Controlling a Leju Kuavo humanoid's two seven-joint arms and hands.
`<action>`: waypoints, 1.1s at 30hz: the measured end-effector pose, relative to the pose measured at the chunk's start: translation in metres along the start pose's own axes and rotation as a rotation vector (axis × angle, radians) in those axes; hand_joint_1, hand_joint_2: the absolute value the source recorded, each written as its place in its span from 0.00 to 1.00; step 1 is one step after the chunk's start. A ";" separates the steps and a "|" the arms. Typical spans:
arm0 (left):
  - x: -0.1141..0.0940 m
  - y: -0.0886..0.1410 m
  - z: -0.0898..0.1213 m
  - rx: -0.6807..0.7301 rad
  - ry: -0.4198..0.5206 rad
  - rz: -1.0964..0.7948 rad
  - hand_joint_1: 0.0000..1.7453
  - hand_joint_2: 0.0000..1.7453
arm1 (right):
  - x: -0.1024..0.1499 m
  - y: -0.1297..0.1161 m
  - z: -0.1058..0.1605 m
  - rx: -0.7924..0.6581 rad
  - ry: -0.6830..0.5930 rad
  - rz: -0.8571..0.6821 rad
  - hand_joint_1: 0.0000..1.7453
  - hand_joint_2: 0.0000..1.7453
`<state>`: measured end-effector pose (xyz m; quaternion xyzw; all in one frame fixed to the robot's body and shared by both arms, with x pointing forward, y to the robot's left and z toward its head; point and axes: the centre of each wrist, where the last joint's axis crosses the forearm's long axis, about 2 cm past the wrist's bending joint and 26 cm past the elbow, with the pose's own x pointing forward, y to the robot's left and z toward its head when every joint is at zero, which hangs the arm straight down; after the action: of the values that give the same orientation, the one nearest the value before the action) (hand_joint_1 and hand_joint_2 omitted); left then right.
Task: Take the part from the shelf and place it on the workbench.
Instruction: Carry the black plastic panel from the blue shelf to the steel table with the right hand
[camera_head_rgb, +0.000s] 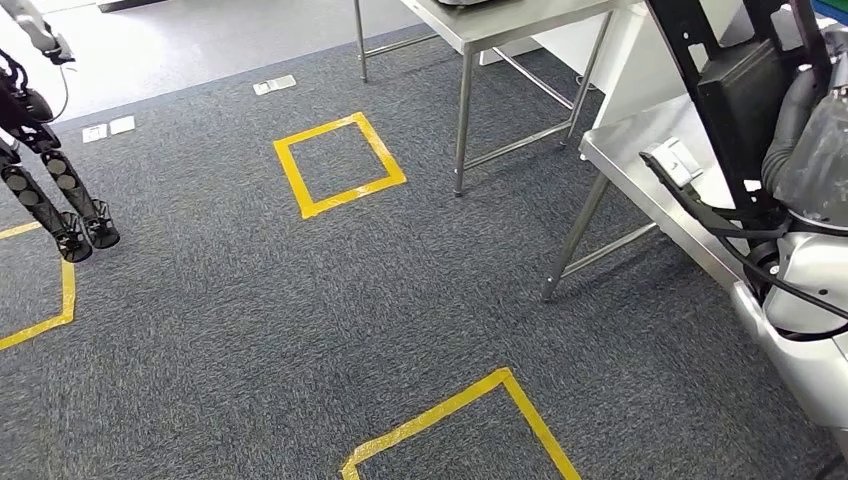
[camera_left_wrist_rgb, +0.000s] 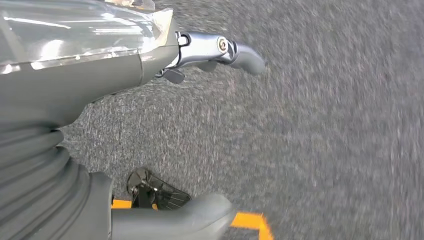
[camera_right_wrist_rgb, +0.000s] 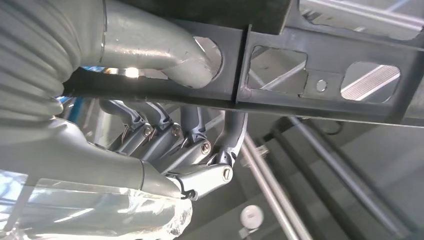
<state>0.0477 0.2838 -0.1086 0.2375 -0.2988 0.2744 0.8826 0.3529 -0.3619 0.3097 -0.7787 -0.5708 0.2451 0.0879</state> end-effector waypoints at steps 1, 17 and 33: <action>0.000 0.000 0.000 0.000 0.001 0.000 0.00 1.00 | 0.001 0.000 0.000 -0.001 0.001 -0.002 1.00 1.00; 0.000 -0.002 0.002 0.037 0.013 0.009 0.00 1.00 | 0.013 0.000 -0.008 -0.016 -0.008 -0.026 1.00 1.00; -0.005 -0.005 0.008 0.070 0.036 0.032 0.00 1.00 | 0.052 0.005 -0.020 -0.018 -0.041 -0.088 1.00 1.00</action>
<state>0.0443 0.2734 -0.1080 0.2588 -0.2769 0.3028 0.8745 0.3789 -0.3124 0.3103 -0.7485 -0.6082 0.2519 0.0800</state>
